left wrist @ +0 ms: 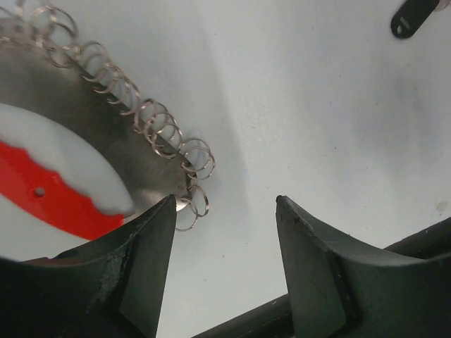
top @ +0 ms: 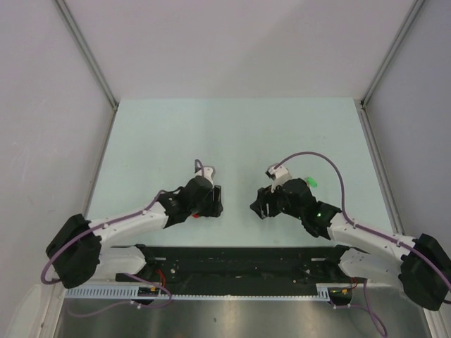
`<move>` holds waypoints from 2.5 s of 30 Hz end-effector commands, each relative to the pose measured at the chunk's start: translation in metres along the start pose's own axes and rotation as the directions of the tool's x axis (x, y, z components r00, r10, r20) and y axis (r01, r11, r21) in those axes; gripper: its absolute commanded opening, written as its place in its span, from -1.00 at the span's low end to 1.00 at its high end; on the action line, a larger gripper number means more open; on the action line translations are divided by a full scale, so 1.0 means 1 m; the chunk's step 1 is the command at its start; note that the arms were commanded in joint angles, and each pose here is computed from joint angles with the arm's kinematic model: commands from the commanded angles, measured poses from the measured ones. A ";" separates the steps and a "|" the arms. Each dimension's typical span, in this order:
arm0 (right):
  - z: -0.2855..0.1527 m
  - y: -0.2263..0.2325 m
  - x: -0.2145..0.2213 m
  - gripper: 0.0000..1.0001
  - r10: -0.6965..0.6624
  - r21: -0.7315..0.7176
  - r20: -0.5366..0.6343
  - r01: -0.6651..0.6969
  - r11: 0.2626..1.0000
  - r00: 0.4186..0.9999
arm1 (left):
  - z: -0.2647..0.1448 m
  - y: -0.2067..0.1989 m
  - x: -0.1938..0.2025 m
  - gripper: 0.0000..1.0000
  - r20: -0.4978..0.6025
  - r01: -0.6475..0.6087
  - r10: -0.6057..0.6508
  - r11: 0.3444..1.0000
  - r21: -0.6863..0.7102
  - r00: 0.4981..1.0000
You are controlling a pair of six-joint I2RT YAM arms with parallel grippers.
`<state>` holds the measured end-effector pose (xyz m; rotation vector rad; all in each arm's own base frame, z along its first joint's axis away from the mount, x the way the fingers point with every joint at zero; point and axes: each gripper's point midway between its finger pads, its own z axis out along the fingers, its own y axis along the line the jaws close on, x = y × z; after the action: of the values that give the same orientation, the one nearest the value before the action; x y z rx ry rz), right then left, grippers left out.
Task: Put the keys on the keyring
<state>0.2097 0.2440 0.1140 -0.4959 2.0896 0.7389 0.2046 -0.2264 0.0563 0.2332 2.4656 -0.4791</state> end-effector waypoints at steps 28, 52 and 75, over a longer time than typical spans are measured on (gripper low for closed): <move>0.023 0.009 0.000 0.12 0.032 0.116 0.018 -0.034 0.993 0.999 | 0.011 0.001 0.006 -0.41 -0.075 -0.169 0.159 0.974 -0.149 0.984; 0.020 0.009 0.000 0.10 0.025 0.109 0.020 -0.027 0.994 0.999 | 0.013 0.007 0.003 -0.99 -0.079 -0.210 0.197 0.955 -0.208 0.977; -0.006 0.052 -0.044 0.03 0.033 -0.168 0.167 -0.005 0.986 0.985 | -0.086 -0.009 -0.130 -0.99 0.528 -0.230 0.265 0.964 -0.132 0.807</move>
<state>0.2044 0.2685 0.1302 -0.4406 2.0371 0.7946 0.2458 -0.1967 0.1372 0.3017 2.0756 -0.2397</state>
